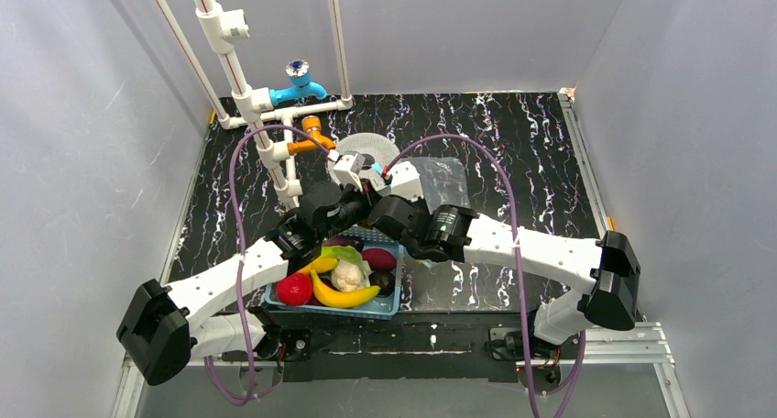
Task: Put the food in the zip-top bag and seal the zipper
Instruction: Open the zipper of the food storage bag.
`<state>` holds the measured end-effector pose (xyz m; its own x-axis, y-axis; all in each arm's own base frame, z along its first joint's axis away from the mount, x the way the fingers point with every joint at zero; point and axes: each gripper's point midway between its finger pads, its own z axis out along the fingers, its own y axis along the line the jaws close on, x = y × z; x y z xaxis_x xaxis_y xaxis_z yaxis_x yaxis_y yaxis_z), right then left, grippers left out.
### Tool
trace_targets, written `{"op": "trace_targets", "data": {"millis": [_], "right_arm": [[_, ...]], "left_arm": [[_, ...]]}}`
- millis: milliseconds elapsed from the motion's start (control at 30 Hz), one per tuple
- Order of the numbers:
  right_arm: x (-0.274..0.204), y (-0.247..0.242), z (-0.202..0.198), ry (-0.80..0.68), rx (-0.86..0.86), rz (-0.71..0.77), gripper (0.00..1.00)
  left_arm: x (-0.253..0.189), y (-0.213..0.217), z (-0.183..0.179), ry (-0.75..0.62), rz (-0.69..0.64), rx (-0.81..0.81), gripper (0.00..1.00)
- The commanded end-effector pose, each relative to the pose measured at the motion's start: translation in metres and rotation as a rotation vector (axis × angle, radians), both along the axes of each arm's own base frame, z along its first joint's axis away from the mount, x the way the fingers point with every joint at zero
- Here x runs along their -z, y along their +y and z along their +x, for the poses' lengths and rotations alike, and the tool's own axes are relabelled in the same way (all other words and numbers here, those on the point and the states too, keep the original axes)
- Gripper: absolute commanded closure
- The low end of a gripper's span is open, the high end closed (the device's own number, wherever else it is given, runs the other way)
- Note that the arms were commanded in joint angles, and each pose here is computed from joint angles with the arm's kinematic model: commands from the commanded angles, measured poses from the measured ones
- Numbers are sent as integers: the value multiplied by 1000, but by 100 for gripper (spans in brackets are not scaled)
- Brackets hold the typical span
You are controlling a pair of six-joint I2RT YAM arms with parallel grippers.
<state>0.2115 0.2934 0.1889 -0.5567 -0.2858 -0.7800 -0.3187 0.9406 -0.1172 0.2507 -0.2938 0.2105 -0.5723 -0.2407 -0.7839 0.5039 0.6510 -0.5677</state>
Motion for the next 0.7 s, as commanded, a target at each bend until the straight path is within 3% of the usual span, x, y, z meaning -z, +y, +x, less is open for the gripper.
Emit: {"op": "trace_targets", "data": {"millis": [0,400,600,667], "right_arm": [[-22,-14,11,-102,110,47,99],[-67,-52,14,-253,50,29,99],[-62,-51,2,-216,-51,44,99],[-58,-52,-1,-204,-70,46,99]], "left_arm": [[-21,3,6,-44,-27,-29,100],[5,1,6,6,107,-2,100],[17,-7,-18,174,179,111,100],[6,-11,-28,213,157,156,93]]}}
